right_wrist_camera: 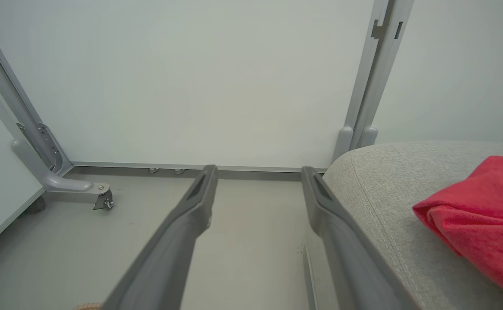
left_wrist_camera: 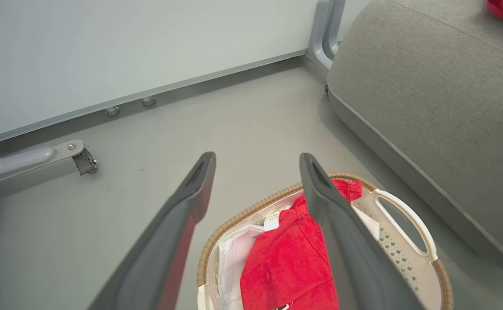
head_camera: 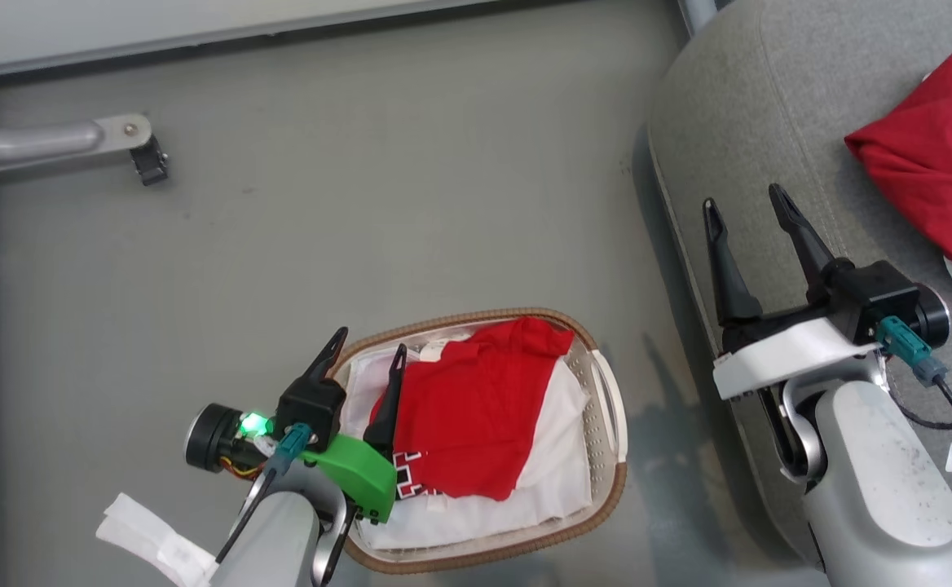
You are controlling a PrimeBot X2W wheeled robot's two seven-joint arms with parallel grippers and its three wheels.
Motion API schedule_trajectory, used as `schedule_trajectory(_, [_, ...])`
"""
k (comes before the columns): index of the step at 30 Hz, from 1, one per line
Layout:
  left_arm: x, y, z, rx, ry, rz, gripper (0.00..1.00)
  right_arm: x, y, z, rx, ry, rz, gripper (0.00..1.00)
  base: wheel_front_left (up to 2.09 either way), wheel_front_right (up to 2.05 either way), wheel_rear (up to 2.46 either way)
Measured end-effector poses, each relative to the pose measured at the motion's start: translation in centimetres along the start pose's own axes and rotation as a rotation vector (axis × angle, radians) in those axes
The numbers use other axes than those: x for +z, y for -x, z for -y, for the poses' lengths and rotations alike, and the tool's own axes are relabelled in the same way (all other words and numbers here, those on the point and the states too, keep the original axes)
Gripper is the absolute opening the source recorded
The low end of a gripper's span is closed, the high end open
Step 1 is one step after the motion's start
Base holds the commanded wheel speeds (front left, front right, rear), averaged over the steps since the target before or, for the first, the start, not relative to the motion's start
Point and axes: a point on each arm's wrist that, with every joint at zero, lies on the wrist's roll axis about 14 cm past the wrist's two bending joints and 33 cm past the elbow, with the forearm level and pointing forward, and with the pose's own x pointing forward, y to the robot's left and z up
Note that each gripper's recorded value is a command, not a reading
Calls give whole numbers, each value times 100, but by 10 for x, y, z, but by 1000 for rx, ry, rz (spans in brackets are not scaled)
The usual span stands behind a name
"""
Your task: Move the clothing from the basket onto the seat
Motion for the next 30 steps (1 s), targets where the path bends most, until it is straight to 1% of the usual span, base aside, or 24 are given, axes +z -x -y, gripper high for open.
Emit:
schedule_trajectory(8, [-51,-42,27,-170,-54,-144,100,-21,-22,15,-19,18,-23,100,0,0,0])
schedule_trajectory(18, [-122,-74,42,-323,-113,-317,100,-59,-33,37,-63,30,-87,100,0,0,0])
schedule_trajectory(24, [-169,-80,45,-385,-144,-431,100,-81,-36,47,-82,38,-125,100,0,0,0])
schedule_trajectory(30, [-202,-91,38,-379,-179,-499,100,-103,-33,55,-103,22,-169,100,0,0,0])
